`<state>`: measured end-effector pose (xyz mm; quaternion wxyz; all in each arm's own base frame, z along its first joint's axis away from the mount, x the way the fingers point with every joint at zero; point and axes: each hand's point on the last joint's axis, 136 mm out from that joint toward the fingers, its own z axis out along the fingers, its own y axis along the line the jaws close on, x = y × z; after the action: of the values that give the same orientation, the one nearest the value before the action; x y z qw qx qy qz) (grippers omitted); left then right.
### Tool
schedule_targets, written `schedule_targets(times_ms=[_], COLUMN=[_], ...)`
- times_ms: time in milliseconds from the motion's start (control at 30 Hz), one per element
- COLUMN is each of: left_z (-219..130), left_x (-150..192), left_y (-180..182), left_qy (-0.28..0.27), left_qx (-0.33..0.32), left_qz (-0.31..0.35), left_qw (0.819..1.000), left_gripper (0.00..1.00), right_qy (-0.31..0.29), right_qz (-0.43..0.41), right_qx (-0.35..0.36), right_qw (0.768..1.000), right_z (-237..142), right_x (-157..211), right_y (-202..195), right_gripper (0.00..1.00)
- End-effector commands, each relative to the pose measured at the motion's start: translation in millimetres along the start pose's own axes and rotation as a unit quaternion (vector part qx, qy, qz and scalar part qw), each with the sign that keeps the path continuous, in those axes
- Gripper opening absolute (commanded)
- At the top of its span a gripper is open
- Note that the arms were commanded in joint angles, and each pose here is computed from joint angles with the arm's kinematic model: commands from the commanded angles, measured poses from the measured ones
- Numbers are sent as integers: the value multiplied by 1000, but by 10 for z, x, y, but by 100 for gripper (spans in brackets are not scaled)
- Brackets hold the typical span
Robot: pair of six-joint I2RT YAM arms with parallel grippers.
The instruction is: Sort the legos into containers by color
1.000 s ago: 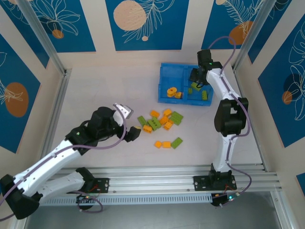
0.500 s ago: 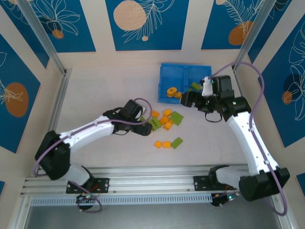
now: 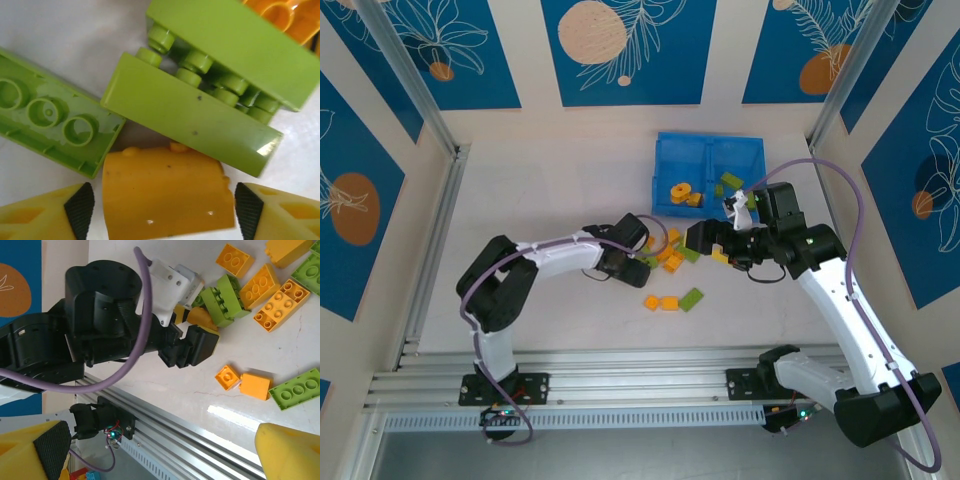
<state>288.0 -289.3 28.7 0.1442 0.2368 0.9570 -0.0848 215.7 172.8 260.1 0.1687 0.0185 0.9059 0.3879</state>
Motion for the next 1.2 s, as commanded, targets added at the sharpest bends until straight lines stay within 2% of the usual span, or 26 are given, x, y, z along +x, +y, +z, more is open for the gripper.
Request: schedule_targets(times_ms=[0, 100, 367, 467, 667, 800, 900, 1033, 1167], left_z=[44, 79, -13, -228, -1032, -1392, -1432, -1215, -857], left_x=[-86, -65, -91, -122, -401, -767, -1160, -1713, -2274], left_y=[-40, -78, -102, -142, -306, -413, -497, -558, -465], left_qy=[-18, -19, -28, -44, -117, -170, -207, -227, -242], left_qx=[0, 11, 19, 33, 63, 69, 60, 36, 26], left_qz=[12, 18, 29, 25, 49, 69, 87, 108, 89], left_qw=[1000, 1000, 999, 998, 990, 981, 973, 967, 966], left_gripper=[67, 57, 41, 40, 39, 39, 38, 37, 37], right_qy=[7, 5, 10, 9, -46, -89, -107, -115, -121], right_qz=[13, 14, 17, 18, 15, 15, 22, 30, 31], right_qx=[6, 9, 11, 21, 48, 66, 74, 71, 72], right_qw=[1000, 1000, 1000, 1000, 998, 994, 991, 990, 989], right_z=[-3, 10, 45, 29, -129, -273, -334, -371, -445], right_x=[44, 27, 29, 42, -63, -133, -136, -103, -46], right_y=[-21, -36, -57, -91, -129, -176, -221, -235, -241], right_gripper=[96, 96, 96, 96, 95, 95, 95, 95, 95])
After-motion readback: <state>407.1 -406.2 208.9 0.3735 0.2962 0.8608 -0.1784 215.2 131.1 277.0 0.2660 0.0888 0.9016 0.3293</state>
